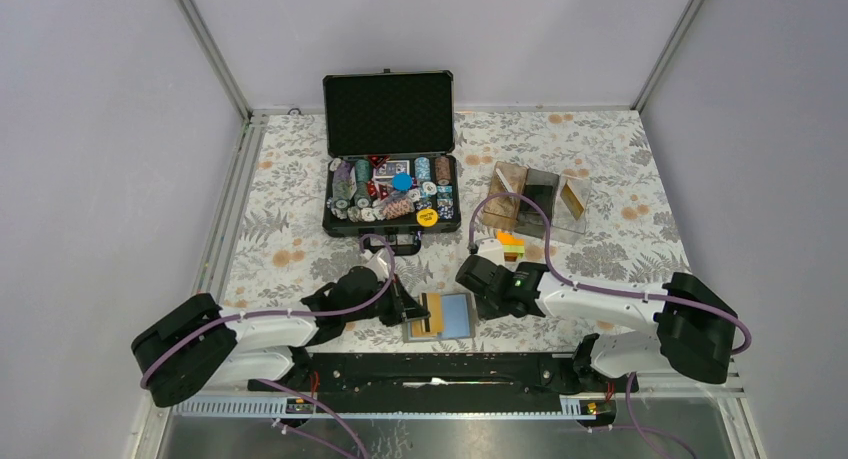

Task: Put the credit cards into the card holder
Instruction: Insert the credit card into the card holder.

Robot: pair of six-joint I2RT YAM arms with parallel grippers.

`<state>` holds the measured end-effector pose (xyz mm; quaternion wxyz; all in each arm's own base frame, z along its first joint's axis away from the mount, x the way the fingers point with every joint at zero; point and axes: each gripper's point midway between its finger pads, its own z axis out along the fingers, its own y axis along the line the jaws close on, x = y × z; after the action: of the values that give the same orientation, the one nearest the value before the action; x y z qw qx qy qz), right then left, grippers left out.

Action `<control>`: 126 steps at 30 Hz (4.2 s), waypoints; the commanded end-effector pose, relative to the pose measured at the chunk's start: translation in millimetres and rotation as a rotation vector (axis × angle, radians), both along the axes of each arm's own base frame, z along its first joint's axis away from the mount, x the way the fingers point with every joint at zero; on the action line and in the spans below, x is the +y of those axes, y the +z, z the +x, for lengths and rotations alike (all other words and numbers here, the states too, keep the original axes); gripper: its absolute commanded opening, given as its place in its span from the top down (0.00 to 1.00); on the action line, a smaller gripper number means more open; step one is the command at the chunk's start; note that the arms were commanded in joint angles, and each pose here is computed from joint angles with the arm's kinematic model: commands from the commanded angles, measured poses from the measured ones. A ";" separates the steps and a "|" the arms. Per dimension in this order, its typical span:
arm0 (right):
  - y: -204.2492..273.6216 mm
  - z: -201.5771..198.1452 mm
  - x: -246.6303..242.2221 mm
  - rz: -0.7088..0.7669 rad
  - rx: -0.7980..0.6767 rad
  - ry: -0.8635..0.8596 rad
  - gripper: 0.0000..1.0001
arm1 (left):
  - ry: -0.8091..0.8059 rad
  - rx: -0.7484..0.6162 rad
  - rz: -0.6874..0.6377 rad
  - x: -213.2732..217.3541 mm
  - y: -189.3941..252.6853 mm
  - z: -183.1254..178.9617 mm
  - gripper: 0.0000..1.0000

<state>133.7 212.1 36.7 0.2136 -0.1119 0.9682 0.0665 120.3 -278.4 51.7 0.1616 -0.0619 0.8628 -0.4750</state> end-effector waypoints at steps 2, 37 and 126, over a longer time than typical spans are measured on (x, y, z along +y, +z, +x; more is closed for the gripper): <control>-0.5 4.6 -0.3 -0.022 -0.023 -0.015 1.00 | -0.003 -0.009 -0.009 -4.9 1.3 2.6 1.00; -4.3 4.0 1.5 -0.035 -0.009 -0.012 1.00 | -0.019 0.048 -0.030 -16.4 -11.7 -6.1 1.00; -9.3 5.0 -3.3 -0.125 -0.009 0.003 1.00 | 0.029 0.107 -0.068 -18.1 -11.7 -11.9 1.00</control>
<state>133.9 202.1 19.8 0.1976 -0.1253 0.9722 0.0083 107.8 -293.6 32.3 0.1156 -0.1058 0.8596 -0.4864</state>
